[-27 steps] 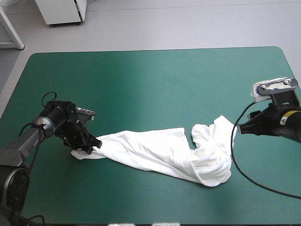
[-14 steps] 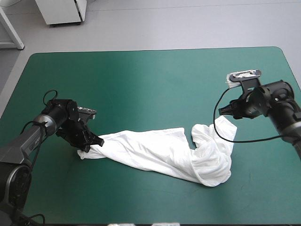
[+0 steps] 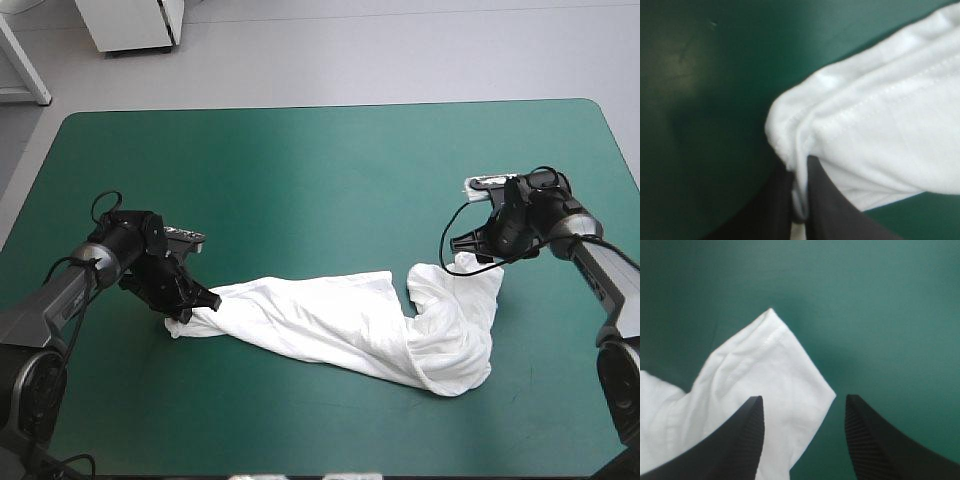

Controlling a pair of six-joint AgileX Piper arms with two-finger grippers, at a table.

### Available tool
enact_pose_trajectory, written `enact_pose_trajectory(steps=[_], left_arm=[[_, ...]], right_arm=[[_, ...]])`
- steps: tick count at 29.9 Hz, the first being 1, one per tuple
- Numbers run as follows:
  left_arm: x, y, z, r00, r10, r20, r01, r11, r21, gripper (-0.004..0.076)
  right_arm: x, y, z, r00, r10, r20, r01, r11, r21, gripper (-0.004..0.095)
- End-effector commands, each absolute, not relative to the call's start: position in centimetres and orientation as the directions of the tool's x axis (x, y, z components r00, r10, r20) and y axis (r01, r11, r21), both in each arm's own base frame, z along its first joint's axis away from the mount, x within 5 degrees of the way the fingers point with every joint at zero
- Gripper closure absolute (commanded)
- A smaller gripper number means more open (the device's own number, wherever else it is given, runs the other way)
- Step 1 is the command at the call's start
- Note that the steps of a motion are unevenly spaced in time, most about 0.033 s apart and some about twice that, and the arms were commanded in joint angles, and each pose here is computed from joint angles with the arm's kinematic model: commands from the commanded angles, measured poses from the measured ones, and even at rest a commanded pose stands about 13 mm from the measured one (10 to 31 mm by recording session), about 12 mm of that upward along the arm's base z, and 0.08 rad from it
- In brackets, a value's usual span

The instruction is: Fold the cloth

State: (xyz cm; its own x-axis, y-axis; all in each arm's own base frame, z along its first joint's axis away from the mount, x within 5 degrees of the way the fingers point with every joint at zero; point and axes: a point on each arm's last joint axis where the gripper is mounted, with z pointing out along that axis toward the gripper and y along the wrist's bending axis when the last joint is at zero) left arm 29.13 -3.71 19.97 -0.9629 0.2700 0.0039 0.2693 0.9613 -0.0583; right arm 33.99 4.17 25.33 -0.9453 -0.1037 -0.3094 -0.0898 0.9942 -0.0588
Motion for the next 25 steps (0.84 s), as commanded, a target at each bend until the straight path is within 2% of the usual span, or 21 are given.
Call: enact_pose_trajectory(steps=[1, 11, 14, 17, 22, 25], left_arm=[[29.6, -3.8, 19.3, -0.963, 0.268, -0.024, 0.269, 0.962, -0.054, 0.0734], [29.5, -3.8, 19.3, -0.963, 0.269, -0.021, 0.269, 0.962, -0.055, 0.0734], [29.5, -3.8, 19.3, -0.963, 0.269, -0.021, 0.269, 0.962, -0.055, 0.0734], [29.5, -3.8, 19.3, -0.963, 0.269, -0.021, 0.269, 0.962, -0.055, 0.0734], [29.5, -3.8, 19.5, -0.963, 0.268, -0.027, 0.270, 0.961, -0.054, 0.0734], [29.4, -3.8, 20.1, -0.962, 0.268, -0.049, 0.271, 0.961, -0.050, 0.0734]], right_arm=[[34.5, 3.1, 26.3, -0.932, -0.071, -0.355, -0.056, 0.997, -0.052, 0.0436], [35.4, 3.6, 22.3, -0.976, -0.053, -0.209, -0.057, 0.998, 0.010, 0.0436], [35.5, 3.7, 21.3, -0.985, -0.054, -0.166, -0.056, 0.998, 0.008, 0.0462], [35.6, 3.8, 20.0, -0.992, -0.054, -0.110, -0.056, 0.998, 0.020, 0.0566], [35.6, 3.8, 18.6, -0.996, -0.072, -0.045, -0.073, 0.997, 0.019, 0.0906], [35.6, 3.8, 18.6, -0.996, -0.072, -0.047, -0.073, 0.997, 0.019, 0.0921]])
